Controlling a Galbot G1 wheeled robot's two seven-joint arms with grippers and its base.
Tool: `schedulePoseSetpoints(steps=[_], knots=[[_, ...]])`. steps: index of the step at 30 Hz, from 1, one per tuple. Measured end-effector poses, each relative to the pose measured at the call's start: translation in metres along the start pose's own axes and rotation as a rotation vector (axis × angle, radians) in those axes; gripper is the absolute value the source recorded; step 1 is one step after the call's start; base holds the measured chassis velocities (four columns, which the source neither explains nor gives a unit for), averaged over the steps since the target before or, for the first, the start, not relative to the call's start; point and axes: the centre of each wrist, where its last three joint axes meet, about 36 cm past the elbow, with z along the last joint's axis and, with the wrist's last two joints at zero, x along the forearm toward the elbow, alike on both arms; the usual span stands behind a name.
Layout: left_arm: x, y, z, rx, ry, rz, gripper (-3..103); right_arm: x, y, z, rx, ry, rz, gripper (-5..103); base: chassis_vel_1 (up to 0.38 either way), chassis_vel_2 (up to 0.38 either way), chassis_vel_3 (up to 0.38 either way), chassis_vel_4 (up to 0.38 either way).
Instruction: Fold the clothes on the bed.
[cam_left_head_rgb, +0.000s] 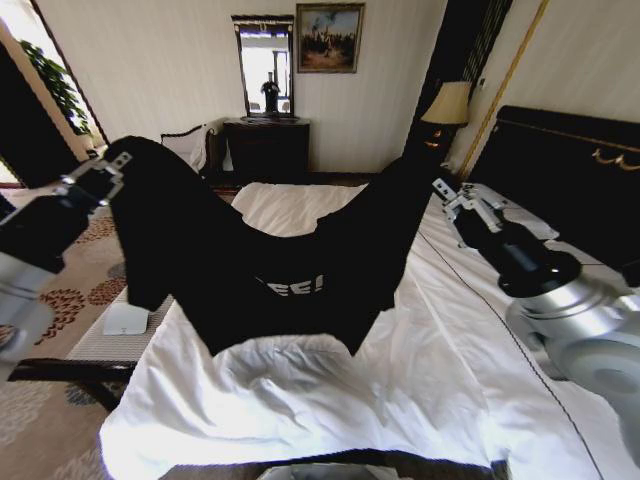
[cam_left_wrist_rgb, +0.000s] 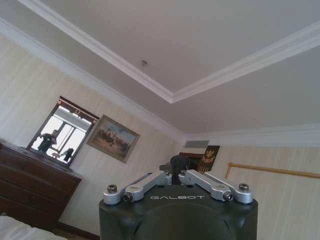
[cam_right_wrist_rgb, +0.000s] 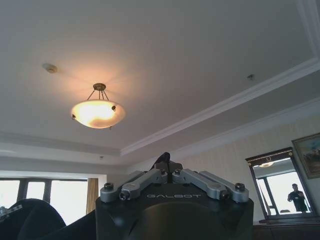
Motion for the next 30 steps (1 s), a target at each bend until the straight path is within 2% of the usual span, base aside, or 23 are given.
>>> schedulePoseSetpoints(steps=[2,4,5,6,7,8,10,11,12,15,17,18,20,21,22,27,30], knots=[[-0.002,0.002,0.004,0.003,0.039,-0.015,0,-0.001,0.000,0.002,0.000,0.035,0.044,0,0.000,0.000,0.000,0.000],[-0.009,0.012,0.026,-0.027,0.125,-0.077,0,0.002,-0.002,0.019,-0.014,0.106,0.100,0,0.000,0.000,0.000,0.000],[-0.009,0.012,0.026,-0.027,0.125,-0.077,0,0.002,-0.002,0.019,-0.014,0.106,0.100,0,0.000,0.000,0.000,0.000],[-0.012,0.020,0.048,-0.039,0.211,-0.123,0,0.005,-0.002,0.036,-0.040,0.168,0.130,0,0.000,0.000,0.000,0.000],[-0.012,0.020,0.048,-0.039,0.211,-0.123,0,0.005,-0.002,0.036,-0.040,0.168,0.130,0,0.000,0.000,0.000,0.000],[-0.013,0.026,0.071,-0.040,0.281,-0.153,0,0.007,-0.006,0.055,-0.069,0.225,0.156,0,0.000,0.000,0.000,0.000],[-0.019,0.041,0.132,-0.024,0.419,-0.202,0,0.014,-0.039,0.108,-0.124,0.356,0.260,0,0.000,0.000,0.000,0.000],[-0.023,0.050,0.153,-0.013,0.454,-0.225,0,0.019,-0.052,0.132,-0.145,0.409,0.297,0,0.000,0.000,0.000,0.000],[-0.023,0.050,0.153,-0.013,0.454,-0.225,0,0.019,-0.052,0.132,-0.145,0.409,0.297,0,0.000,0.000,0.000,0.000],[-0.039,0.080,0.227,0.032,0.573,-0.293,0,0.034,-0.086,0.199,-0.183,0.544,0.399,0,0.000,0.000,0.000,0.000],[-0.057,0.107,0.280,0.043,0.631,-0.358,0,0.044,-0.111,0.247,-0.163,0.619,0.452,0,0.000,0.000,0.000,0.000],[-0.057,0.107,0.280,0.043,0.631,-0.358,0,0.044,-0.111,0.247,-0.163,0.619,0.452,0,0.000,0.000,0.000,0.000],[-0.076,0.128,0.324,0.033,0.654,-0.397,0,0.047,-0.128,0.282,-0.149,0.657,0.471,0,0.000,0.000,0.000,0.000],[-0.084,0.134,0.335,0.031,0.658,-0.405,0,0.046,-0.134,0.292,-0.150,0.665,0.478,0,0.000,0.000,0.000,0.000],[-0.084,0.134,0.335,0.031,0.658,-0.405,0,0.046,-0.134,0.292,-0.150,0.665,0.478,0,0.000,0.000,0.000,0.000],[-0.120,0.165,0.376,0.005,0.657,-0.446,0,0.041,-0.166,0.333,-0.135,0.682,0.526,0,0.000,0.000,0.000,0.000],[-0.131,0.176,0.385,-0.002,0.652,-0.462,0,0.036,-0.175,0.346,-0.139,0.690,0.546,0,0.000,0.000,0.000,0.000]])
